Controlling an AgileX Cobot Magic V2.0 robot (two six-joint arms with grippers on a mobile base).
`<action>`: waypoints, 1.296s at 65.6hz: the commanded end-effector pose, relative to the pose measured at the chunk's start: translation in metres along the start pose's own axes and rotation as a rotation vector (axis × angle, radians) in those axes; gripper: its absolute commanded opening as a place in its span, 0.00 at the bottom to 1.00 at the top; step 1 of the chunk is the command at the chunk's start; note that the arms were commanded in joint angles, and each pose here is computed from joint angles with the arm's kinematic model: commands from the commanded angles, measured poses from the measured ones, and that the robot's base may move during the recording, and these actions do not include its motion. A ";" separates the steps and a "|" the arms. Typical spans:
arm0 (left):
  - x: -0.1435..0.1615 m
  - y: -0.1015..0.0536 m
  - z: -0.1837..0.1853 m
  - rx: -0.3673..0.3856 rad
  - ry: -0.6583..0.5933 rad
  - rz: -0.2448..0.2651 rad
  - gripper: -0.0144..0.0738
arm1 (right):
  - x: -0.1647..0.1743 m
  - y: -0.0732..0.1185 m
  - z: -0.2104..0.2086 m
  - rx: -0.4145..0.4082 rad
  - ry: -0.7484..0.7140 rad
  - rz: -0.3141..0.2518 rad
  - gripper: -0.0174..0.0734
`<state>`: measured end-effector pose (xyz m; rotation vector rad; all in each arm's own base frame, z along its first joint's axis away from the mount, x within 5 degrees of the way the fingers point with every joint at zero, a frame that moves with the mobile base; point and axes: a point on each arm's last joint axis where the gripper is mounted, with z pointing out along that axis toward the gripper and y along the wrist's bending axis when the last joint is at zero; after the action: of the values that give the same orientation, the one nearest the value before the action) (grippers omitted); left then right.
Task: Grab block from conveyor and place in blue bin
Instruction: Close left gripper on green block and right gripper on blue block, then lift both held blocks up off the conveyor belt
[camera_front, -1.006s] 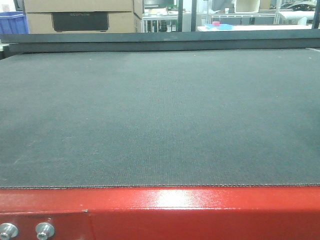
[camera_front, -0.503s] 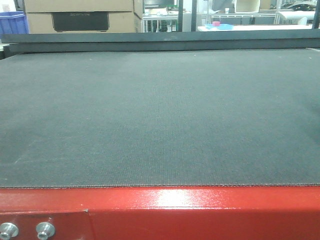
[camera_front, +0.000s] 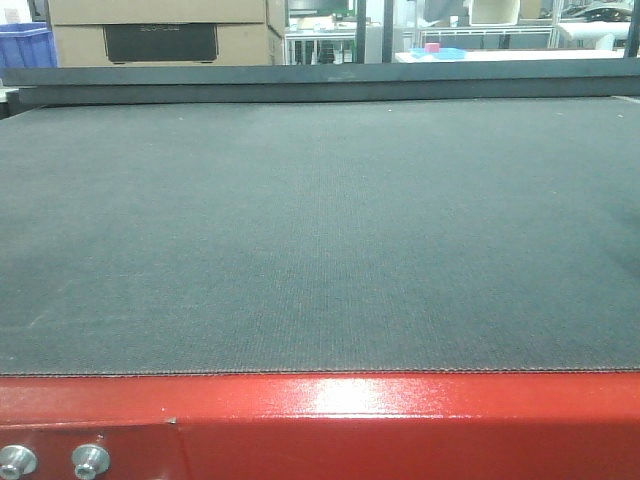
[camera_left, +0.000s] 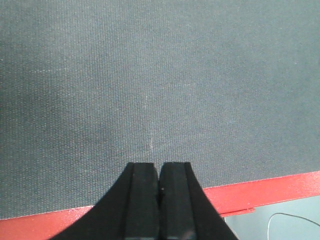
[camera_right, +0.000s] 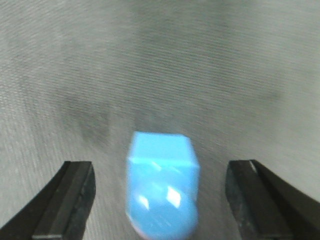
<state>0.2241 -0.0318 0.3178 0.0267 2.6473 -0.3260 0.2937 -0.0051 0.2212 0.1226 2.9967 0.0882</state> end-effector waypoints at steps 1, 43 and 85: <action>-0.002 -0.001 -0.002 0.010 -0.020 -0.016 0.04 | 0.001 -0.001 0.005 0.006 -0.021 -0.015 0.66; -0.002 0.027 -0.018 -0.106 0.084 -0.084 0.04 | 0.000 0.000 -0.006 0.004 0.025 -0.017 0.02; -0.031 0.133 0.025 -0.295 0.103 -0.038 0.48 | 0.000 0.002 -0.022 0.000 -0.032 -0.019 0.02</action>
<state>0.2645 0.0870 0.2821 -0.1261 2.8118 0.0006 0.2907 -0.0043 0.2376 0.1083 2.9852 0.0904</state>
